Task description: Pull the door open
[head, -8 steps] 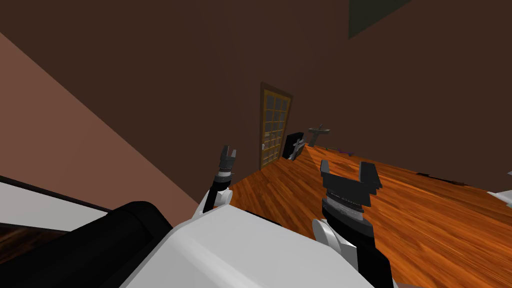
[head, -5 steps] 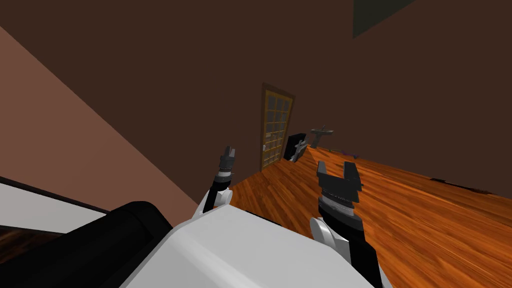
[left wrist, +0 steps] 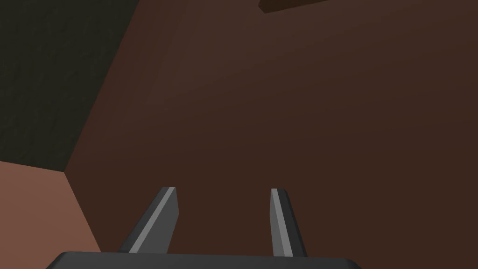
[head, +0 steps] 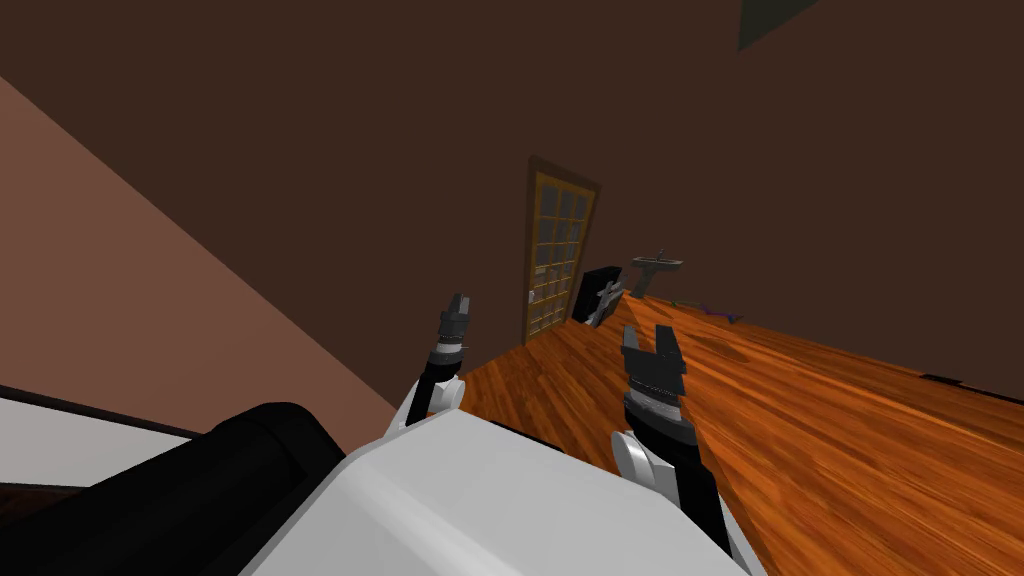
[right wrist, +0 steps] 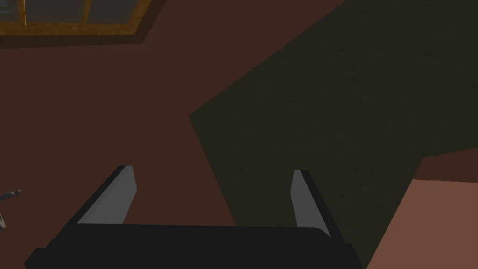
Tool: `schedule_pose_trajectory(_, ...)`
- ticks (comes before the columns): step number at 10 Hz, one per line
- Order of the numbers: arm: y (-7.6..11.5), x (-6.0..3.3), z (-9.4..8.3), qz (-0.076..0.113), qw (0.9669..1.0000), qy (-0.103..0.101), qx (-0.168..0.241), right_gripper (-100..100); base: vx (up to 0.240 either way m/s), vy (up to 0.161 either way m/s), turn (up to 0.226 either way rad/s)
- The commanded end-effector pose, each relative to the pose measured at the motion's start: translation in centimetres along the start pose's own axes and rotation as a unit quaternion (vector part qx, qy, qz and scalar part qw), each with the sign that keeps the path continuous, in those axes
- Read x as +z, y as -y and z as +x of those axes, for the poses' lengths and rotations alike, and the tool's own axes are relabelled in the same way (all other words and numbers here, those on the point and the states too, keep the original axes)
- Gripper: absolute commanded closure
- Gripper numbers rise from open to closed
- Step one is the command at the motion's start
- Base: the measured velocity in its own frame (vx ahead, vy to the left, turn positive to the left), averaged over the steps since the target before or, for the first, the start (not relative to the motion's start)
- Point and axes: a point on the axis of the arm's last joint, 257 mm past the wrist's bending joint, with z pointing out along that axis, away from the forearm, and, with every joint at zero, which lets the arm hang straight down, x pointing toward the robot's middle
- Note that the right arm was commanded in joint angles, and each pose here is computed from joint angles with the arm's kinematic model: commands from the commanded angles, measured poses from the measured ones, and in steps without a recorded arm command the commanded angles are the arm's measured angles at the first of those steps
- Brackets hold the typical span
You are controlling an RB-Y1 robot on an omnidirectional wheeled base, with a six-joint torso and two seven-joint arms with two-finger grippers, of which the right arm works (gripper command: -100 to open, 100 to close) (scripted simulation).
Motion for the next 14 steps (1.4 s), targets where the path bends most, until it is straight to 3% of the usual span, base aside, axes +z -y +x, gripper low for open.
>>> schedule_pose_trajectory(1, 1.2, -0.26, 0.3, 0.009, 0.9998, -0.006, -0.015, -100, 0.108, -0.011, 0.088)
schedule_pose_trajectory(8, 5.6, -1.63, 1.9, 0.041, 0.9965, -0.03, -0.066, -100, 0.092, -0.011, 0.063)
schedule_pose_trajectory(14, 9.6, -3.25, 3.4, 0.07, 0.9889, -0.058, -0.118, -100, 0.09, -0.015, 0.076)
